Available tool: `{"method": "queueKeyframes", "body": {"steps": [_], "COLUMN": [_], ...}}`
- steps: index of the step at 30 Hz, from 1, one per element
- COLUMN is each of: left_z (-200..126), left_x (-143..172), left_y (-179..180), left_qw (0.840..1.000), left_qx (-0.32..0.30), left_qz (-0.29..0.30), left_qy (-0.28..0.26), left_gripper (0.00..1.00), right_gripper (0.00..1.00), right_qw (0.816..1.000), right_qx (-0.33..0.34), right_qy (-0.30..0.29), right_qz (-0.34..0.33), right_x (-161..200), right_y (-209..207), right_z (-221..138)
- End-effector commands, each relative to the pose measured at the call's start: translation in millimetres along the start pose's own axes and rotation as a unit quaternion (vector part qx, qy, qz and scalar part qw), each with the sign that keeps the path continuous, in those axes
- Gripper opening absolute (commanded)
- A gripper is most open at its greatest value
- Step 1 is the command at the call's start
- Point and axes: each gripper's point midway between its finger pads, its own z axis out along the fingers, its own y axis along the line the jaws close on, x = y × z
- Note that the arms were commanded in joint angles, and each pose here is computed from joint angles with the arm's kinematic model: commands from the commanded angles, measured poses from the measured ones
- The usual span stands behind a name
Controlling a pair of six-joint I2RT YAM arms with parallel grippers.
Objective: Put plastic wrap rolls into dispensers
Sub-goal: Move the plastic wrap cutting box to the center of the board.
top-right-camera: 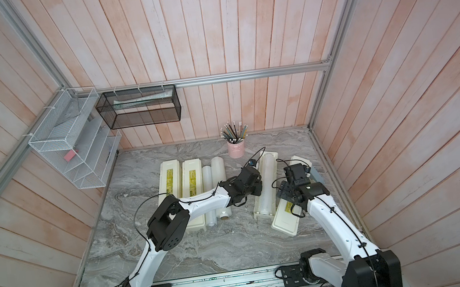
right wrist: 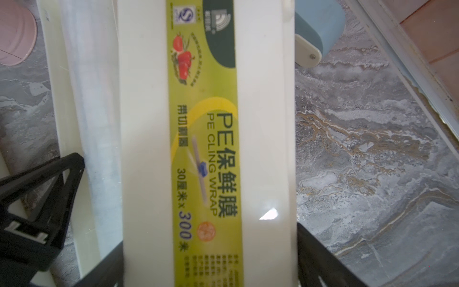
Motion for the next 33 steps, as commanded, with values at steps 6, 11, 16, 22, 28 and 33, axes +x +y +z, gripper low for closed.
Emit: {"method": "queueKeyframes", "body": {"steps": [6,11,16,22,28,33], "left_z": [-7,-13,-25,-50,-63,-64], "left_x": [25,27,29,33,44,51], "left_y": [0,5,8,17,11,-1], "left_qw": [0.998,0.997,0.996,0.993,0.993,0.993], "left_qx": [-0.036,-0.049,-0.064,-0.092,-0.083,-0.057], "left_qz": [0.024,0.022,0.022,0.011,-0.012,-0.038], "left_qy": [0.038,0.047,0.057,0.068,0.078,0.093], "left_gripper": [0.05,0.0,0.0,0.0,0.0,0.01], "right_gripper": [0.65,0.65,0.65,0.65,0.64,0.64], "right_qw": [1.0,1.0,0.999,0.998,0.997,0.996], "right_qx": [-0.017,-0.02,-0.028,-0.055,-0.077,-0.084], "right_qy": [-0.013,-0.012,-0.008,-0.005,0.006,0.013], "right_qz": [-0.004,-0.009,-0.013,-0.014,-0.017,-0.015], "right_x": [-14,-13,-11,-7,-2,0], "right_y": [11,12,14,22,30,33], "right_z": [-3,-2,0,2,5,6]}}
